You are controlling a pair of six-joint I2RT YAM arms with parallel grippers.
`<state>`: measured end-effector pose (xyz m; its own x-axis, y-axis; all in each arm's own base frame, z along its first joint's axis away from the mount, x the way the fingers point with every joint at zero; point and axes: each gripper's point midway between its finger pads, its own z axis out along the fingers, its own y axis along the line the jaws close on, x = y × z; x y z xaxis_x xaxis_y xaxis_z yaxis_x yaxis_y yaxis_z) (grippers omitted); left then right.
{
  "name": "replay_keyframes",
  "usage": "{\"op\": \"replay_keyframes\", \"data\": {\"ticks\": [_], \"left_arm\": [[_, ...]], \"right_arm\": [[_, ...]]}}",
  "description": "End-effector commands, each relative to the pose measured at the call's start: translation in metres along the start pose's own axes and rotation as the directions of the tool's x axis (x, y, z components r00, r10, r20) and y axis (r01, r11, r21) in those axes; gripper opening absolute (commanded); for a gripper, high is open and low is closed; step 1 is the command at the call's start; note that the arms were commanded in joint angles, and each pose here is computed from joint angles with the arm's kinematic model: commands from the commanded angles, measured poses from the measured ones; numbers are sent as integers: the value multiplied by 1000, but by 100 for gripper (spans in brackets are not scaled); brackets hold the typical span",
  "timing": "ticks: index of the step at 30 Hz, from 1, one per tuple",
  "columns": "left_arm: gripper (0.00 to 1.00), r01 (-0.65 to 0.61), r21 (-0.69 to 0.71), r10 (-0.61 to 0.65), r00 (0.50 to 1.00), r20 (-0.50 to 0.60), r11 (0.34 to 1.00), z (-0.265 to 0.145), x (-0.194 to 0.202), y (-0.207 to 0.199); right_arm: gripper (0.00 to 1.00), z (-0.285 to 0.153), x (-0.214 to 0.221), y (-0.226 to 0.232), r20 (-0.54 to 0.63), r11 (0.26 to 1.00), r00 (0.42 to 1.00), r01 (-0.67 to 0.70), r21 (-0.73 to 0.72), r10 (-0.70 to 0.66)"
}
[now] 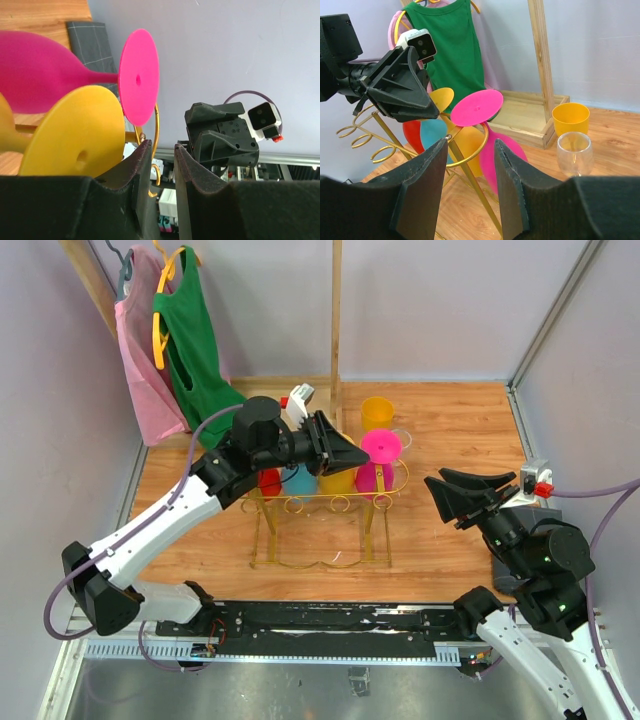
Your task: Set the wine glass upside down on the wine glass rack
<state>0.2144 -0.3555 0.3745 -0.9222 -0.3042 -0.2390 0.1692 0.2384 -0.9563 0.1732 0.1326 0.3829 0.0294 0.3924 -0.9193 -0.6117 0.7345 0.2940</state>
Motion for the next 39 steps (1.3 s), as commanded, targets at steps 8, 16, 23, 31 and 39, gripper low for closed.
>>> {"op": "replay_keyframes", "data": {"ticks": [8, 16, 23, 31, 39], "left_arm": [[29, -69, 121, 65, 997, 36, 990, -34, 12, -38], [30, -207, 199, 201, 978, 54, 958, -56, 19, -62], [30, -419, 152, 403, 907, 124, 895, -72, 12, -69], [31, -537, 57, 517, 831, 207, 841, -97, 5, -63], [32, -572, 32, 552, 804, 222, 820, -108, 7, -56]], "right_arm": [[45, 1, -7, -7, 29, 999, 1000, 9, 38, -10], [47, -2, -22, -54, -20, 944, 993, 113, 311, -112], [56, 34, -6, -82, -243, 880, 962, 220, 422, -124], [53, 97, -14, -110, -353, 829, 929, 282, 482, -111], [52, 158, 8, -166, -458, 847, 887, 207, 490, 48]]}}
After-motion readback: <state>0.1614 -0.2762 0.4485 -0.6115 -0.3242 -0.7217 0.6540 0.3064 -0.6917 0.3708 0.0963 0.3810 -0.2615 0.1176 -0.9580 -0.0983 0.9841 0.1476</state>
